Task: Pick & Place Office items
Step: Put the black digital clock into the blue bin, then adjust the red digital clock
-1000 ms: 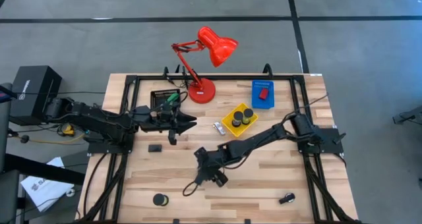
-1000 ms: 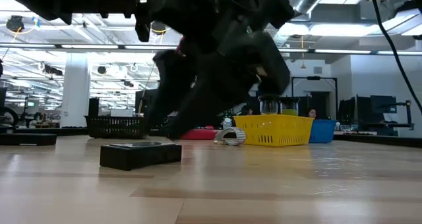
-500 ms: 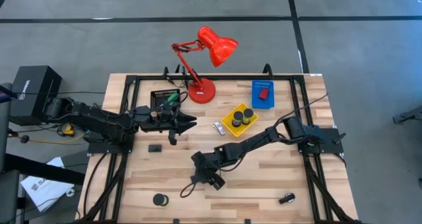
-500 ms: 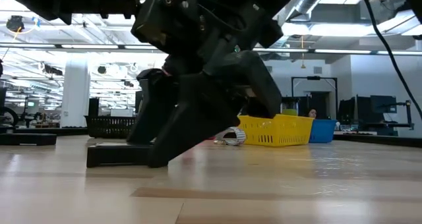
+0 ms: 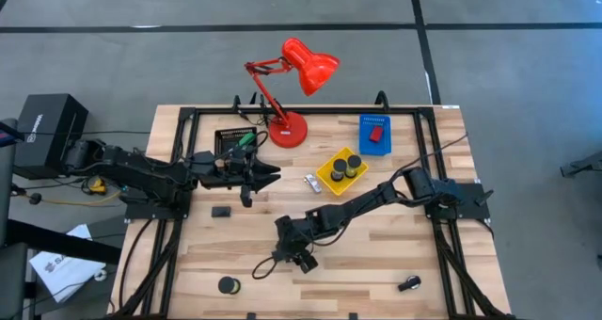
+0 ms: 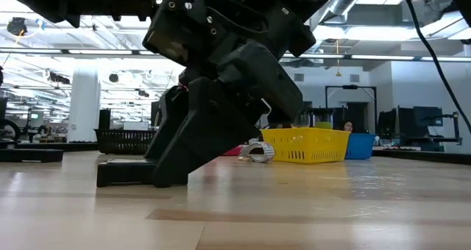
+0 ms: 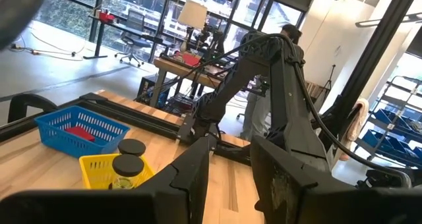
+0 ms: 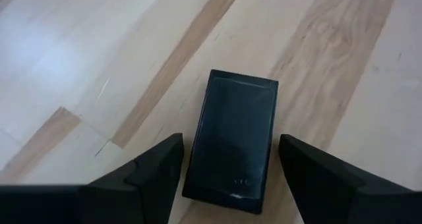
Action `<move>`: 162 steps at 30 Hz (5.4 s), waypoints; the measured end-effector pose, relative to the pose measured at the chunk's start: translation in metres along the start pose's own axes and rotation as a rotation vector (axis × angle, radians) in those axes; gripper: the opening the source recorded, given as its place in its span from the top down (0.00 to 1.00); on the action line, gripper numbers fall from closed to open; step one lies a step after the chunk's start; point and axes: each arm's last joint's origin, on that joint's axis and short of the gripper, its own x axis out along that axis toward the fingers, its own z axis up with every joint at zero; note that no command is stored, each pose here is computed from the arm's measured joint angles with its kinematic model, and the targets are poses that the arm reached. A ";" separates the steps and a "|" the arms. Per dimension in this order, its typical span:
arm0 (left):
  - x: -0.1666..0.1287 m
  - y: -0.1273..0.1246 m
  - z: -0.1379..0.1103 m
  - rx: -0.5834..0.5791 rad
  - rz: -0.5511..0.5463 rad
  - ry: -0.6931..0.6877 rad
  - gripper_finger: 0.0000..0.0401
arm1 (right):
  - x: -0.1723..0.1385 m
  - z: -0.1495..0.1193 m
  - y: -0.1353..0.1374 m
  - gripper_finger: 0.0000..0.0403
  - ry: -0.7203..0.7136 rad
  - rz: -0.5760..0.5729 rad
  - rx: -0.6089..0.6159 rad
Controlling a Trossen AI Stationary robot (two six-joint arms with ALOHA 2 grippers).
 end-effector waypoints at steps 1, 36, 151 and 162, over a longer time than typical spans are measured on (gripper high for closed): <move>0.000 0.000 0.000 0.000 0.000 0.000 0.73 | 0.000 0.000 0.000 0.40 0.000 -0.001 0.010; 0.000 0.001 -0.002 0.001 0.006 0.015 0.73 | -0.123 0.011 -0.005 0.57 0.298 -0.194 0.182; 0.000 0.001 -0.002 -0.002 0.006 0.017 0.73 | -0.264 -0.283 -0.199 0.59 0.595 -0.783 1.344; 0.000 0.000 -0.002 -0.002 0.002 0.017 0.73 | -0.271 -0.280 -0.187 0.59 0.723 -0.636 1.165</move>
